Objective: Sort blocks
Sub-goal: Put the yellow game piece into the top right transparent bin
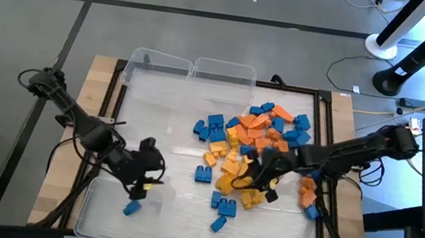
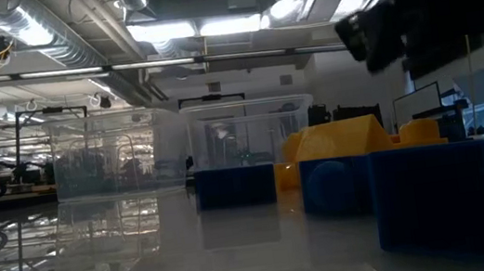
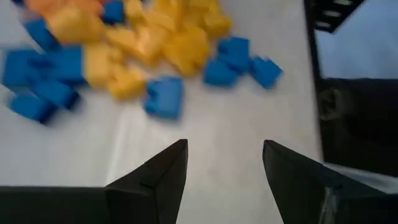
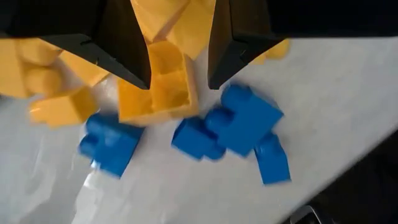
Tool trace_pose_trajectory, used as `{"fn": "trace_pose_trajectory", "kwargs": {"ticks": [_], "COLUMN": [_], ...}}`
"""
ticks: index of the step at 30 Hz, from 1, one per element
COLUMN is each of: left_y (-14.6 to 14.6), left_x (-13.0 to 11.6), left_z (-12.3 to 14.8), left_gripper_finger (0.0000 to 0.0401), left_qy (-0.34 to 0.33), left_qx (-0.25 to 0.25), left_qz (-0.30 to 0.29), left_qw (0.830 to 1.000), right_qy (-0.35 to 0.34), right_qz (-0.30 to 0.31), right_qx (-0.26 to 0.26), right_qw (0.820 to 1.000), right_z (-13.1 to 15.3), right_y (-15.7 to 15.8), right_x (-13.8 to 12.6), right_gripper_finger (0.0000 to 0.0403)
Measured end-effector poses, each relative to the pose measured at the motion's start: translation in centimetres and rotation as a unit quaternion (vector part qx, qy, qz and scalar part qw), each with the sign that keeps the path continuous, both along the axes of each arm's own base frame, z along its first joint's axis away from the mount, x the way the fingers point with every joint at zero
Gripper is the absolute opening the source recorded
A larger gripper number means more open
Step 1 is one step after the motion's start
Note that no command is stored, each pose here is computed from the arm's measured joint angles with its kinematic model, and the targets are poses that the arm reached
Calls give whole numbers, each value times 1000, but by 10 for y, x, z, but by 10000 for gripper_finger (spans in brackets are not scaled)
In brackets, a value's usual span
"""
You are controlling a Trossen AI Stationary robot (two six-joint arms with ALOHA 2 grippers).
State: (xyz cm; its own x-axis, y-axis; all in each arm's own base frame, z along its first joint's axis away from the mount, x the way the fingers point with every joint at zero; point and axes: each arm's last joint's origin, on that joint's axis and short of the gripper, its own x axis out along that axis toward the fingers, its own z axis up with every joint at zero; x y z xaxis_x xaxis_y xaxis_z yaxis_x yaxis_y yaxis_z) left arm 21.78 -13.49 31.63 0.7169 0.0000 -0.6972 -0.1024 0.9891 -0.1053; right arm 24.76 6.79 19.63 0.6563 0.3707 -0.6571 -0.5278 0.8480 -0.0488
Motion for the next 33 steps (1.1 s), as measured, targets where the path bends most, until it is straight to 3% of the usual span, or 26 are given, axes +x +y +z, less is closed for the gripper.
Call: {"fn": "trace_pose_trajectory", "kwargs": {"ticks": [5, 13, 33], "left_y": [15, 35, 46], "left_x": [9, 19, 26], "left_z": [1, 1, 3], "left_gripper_finger": [196, 196, 196], "left_qy": [-14, -12, -23], "left_qx": [48, 52, 69], "left_qz": [17, 57, 59], "left_qw": [999, 997, 996], "right_qy": [13, 23, 11], "right_qz": [10, 1, -10], "right_qx": [-16, -32, -37], "right_qw": [1000, 999, 999], "right_z": [-21, -42, -58], "right_y": [8, 9, 11], "right_x": [12, 23, 34], "right_gripper_finger": [160, 160, 160]}}
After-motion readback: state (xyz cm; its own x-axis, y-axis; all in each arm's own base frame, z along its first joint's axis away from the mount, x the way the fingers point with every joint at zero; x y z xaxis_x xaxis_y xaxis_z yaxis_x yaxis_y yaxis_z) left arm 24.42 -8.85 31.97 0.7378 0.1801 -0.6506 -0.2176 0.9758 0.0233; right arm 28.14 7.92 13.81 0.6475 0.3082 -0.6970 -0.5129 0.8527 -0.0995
